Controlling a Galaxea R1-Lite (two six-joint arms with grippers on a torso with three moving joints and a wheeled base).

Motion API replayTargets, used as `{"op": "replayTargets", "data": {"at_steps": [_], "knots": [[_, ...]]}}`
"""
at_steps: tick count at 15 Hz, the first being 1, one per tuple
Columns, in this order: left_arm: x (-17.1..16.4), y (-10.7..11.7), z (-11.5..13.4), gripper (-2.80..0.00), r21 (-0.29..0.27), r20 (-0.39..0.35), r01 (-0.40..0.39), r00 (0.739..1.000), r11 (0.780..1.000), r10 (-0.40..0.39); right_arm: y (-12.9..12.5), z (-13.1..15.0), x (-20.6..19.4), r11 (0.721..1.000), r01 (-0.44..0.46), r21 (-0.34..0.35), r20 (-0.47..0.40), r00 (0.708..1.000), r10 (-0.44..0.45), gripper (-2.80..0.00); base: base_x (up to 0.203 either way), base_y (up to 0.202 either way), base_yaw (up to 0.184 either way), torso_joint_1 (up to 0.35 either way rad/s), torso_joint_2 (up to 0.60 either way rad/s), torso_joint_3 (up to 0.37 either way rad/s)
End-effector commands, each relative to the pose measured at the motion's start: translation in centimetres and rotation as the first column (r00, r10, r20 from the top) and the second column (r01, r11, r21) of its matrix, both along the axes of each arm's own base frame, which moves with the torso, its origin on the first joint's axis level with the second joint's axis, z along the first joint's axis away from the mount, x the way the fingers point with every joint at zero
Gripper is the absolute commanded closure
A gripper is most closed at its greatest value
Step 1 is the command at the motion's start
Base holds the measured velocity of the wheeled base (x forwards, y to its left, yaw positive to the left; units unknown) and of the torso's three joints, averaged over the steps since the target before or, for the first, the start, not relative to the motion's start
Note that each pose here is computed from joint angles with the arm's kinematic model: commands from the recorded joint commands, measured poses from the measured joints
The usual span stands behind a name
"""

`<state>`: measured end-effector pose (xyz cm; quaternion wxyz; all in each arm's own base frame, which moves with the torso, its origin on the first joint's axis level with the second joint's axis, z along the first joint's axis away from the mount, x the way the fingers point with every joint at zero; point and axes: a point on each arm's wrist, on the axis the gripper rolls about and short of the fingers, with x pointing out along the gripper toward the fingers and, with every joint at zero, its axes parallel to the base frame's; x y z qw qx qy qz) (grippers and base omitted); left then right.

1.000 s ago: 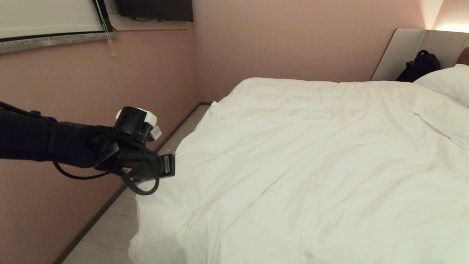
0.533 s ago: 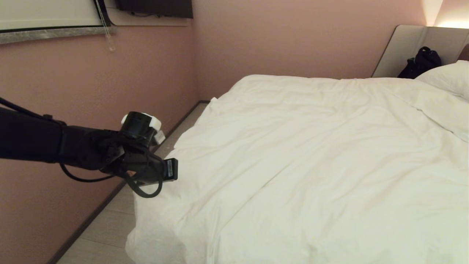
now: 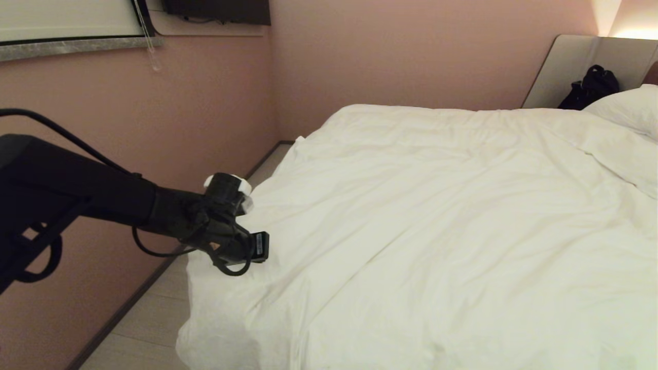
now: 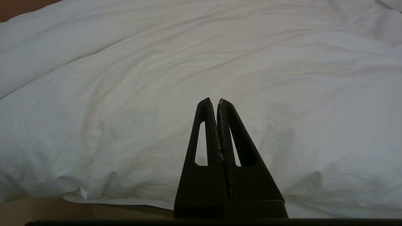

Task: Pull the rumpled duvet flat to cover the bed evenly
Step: Flatten the corners of the folded blanket

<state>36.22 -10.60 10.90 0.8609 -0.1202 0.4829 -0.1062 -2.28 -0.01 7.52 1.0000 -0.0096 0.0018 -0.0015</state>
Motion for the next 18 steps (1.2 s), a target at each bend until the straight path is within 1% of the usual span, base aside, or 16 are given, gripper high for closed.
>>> {"op": "replayTargets", "data": {"at_steps": [1,4,6,10,13,15,18], "knots": [[0.8,-0.5,-1.4,-2.8,0.007,-0.028,0.006,1.0,1.0,-0.006,0.0,0.0,0.0,1.0,0.0,-0.001,-0.001,1.0,0.0,0.0,0.0,0.0,0.0,0.0,0.0,0.0],[1.4,-0.9,-1.3,-2.8,0.002,-0.01,0.019,1.0,1.0,-0.019,0.0,0.0,0.0,1.0,0.0,-0.001,-0.001,1.0,0.0,0.0,0.0,0.0,0.0,0.0,0.0,0.0],[1.4,-1.6,-1.3,-2.8,0.006,-0.002,0.048,0.999,0.999,-0.048,0.0,0.0,0.0,1.0,0.0,-0.001,-0.001,1.0,0.0,0.0,0.0,0.0,0.0,0.0,0.0,0.0],[0.0,-4.1,-1.2,-2.8,0.011,-0.009,0.13,0.991,0.991,-0.13,0.0,0.0,0.0,1.0,0.0,-0.001,-0.001,1.0,0.0,0.0,0.0,0.0,0.0,0.0,0.0,0.0],[-2.3,-5.9,-0.5,-2.8,0.03,0.001,0.229,0.973,0.973,-0.229,0.0,0.0,0.0,1.0,0.0,-0.001,-0.001,1.0,0.0,0.0,0.0,0.0,0.0,0.0,0.0,0.0],[-2.8,-6.8,-1.1,-2.8,0.041,-0.012,0.262,0.965,0.964,-0.262,0.0,0.0,0.0,1.0,0.0,-0.001,-0.001,1.0,0.0,0.0,0.0,0.0,0.0,0.0,0.0,0.0],[-2.3,-7.2,-2.6,-2.8,0.064,-0.033,0.283,0.959,0.957,-0.281,0.0,0.0,0.0,1.0,0.0,-0.001,-0.001,1.0,0.0,0.0,0.0,0.0,0.0,0.0,0.0,0.0]]}}
